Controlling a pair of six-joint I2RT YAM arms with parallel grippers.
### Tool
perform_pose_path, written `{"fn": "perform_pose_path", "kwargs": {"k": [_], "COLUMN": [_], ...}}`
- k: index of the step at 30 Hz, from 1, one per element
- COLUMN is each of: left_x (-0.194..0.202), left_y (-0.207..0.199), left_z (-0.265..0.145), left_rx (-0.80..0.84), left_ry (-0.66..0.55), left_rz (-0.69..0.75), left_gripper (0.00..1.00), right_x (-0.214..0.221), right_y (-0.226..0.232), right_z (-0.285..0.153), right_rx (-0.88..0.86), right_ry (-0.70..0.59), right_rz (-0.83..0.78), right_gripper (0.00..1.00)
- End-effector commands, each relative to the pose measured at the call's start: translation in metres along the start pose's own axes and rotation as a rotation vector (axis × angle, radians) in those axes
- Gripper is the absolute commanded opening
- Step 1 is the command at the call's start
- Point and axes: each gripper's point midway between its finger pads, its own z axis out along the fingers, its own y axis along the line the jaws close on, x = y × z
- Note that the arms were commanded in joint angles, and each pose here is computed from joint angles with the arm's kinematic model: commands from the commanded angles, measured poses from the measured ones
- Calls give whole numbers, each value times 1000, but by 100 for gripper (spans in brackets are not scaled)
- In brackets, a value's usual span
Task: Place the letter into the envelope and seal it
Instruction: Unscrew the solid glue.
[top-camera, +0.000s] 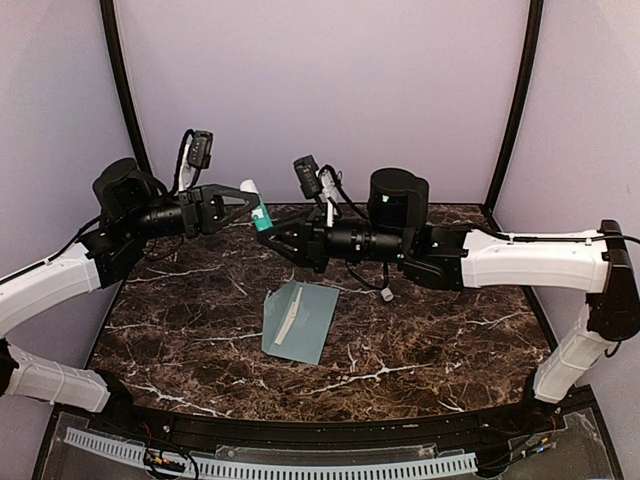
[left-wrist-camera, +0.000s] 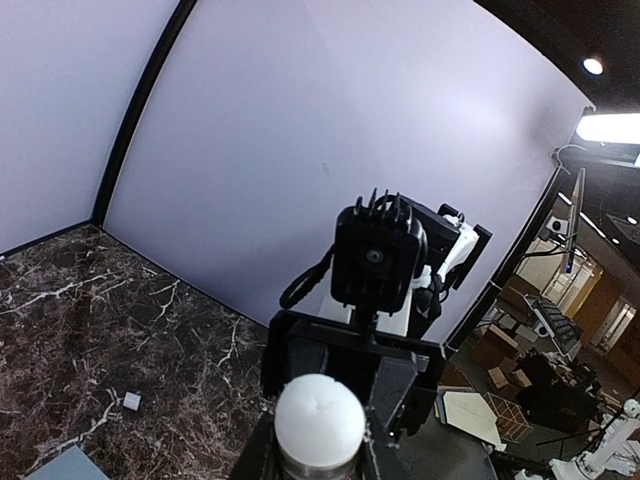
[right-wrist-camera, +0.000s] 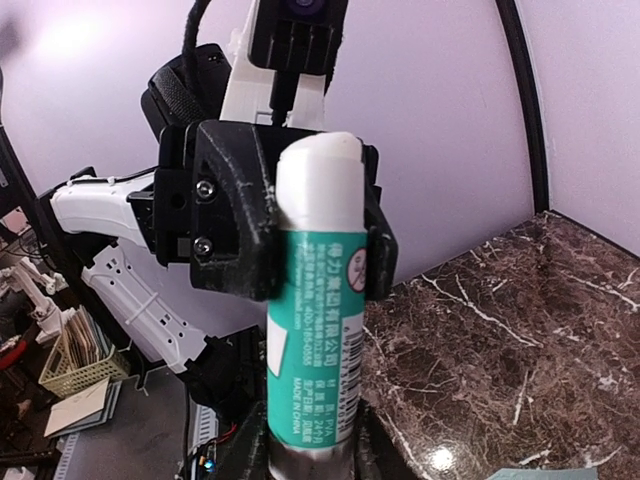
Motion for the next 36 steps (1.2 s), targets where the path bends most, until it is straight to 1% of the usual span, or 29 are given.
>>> {"fn": "perform_pose_path", "kwargs": {"k": [1,2,3,4,5,6,7,10,13,15,21,24,28,33,36], "left_x": [-22,-28,-28,-37,-37,-46,-47,-59,-64,-65,-67,-67,-65,-62,-61], "left_y": [-13,-17,-15,-23,-18,-25,-22,-29,-25,-26,-38,-38,-35,-35,-35], "left_z": [-5,-6,-6,-9,-10,-13,-14,-20,-24,-25,-13,-5,2,9,10], "left_rx": [16,31,28,58,45,73,64,79,56,58,109,122,116,143,149], "left_ry": [-68,-95,-114,-160,-189,-233,-264,-360,-433,-466,-510,-502,-492,-496,-501], "left_rz": [39,38,28,30,14,18,7,12,-9,-16,-19,-26,-45,-80,-86], "left_gripper": [2,0,0,0,0,0,0,0,0,0,0,0,0,0,0], "right_x": [-30,-35,-39,-46,-50,-54,-58,-68,-75,-78,-82,-82,-85,-87,-89], "right_y": [8,8,8,11,13,14,13,15,17,16,11,10,10,7,7], "right_z": [-16,-19,-23,-28,-31,-33,-35,-38,-37,-31,-12,-10,-12,-13,-14], "right_rx": [18,23,21,12,1,-3,1,-22,-47,-49,-47,-42,-35,-28,-22], "right_ry": [-118,-155,-194,-245,-288,-325,-361,-461,-512,-508,-482,-470,-475,-490,-498], "right_rz": [-30,-25,-19,-13,-7,1,14,40,55,58,98,91,80,72,62], "right_gripper": [40,50,57,64,69,71,73,77,79,80,79,77,67,49,42]}}
